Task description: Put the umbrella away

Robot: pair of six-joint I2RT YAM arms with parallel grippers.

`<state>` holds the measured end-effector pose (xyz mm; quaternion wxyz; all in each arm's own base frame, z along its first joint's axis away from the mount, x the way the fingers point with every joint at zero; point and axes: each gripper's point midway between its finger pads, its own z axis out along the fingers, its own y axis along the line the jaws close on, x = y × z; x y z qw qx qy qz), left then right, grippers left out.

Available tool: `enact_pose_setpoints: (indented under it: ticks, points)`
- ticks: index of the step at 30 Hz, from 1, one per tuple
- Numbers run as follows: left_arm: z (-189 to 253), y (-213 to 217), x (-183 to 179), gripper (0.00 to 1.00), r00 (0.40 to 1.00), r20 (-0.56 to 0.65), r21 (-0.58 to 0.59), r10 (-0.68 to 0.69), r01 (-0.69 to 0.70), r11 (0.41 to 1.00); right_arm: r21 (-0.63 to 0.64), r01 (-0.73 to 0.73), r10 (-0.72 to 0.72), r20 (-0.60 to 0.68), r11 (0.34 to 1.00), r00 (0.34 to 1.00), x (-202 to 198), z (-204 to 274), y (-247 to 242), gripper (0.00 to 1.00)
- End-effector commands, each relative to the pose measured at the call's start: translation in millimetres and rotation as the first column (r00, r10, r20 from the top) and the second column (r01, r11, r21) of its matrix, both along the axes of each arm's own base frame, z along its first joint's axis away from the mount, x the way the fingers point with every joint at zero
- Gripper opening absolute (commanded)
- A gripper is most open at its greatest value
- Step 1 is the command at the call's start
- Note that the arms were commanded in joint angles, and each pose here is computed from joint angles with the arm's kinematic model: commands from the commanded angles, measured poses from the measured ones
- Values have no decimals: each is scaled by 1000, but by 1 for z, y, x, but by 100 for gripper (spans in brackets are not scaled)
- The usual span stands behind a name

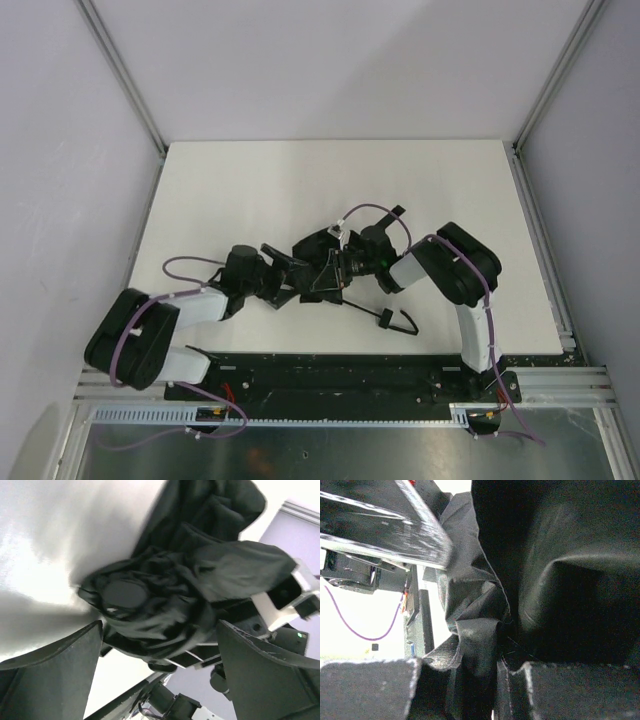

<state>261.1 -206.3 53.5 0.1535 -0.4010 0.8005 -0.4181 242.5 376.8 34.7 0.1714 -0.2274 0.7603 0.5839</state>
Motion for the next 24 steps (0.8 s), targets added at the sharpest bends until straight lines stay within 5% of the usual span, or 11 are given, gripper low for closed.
enact_pose_setpoints:
  ticks: [1, 8, 17, 21, 24]
  points:
    - [-17, -5, 3, 93, 997, -65, 6, 34, -34, 999, -186, -18, -37, -289, 982, 956, -39, -60, -28, 0]
    - [-57, 8, 1, 74, 994, -102, 164, 38, -21, 986, -157, -41, -5, -282, 987, 960, -36, -49, -24, 0]
    - [-62, 22, 6, 12, 1000, -18, 284, 2, 3, 959, -166, -57, 17, -238, 984, 971, -31, -35, -18, 1]
    - [-61, 18, 2, 6, 999, -28, 271, -31, 37, 962, -178, -56, 24, -181, 982, 983, -22, -18, -14, 20]
    - [-58, 16, -1, 2, 999, -26, 259, -38, 43, 965, -236, -20, 4, -71, 971, 997, -8, 2, -19, 47]
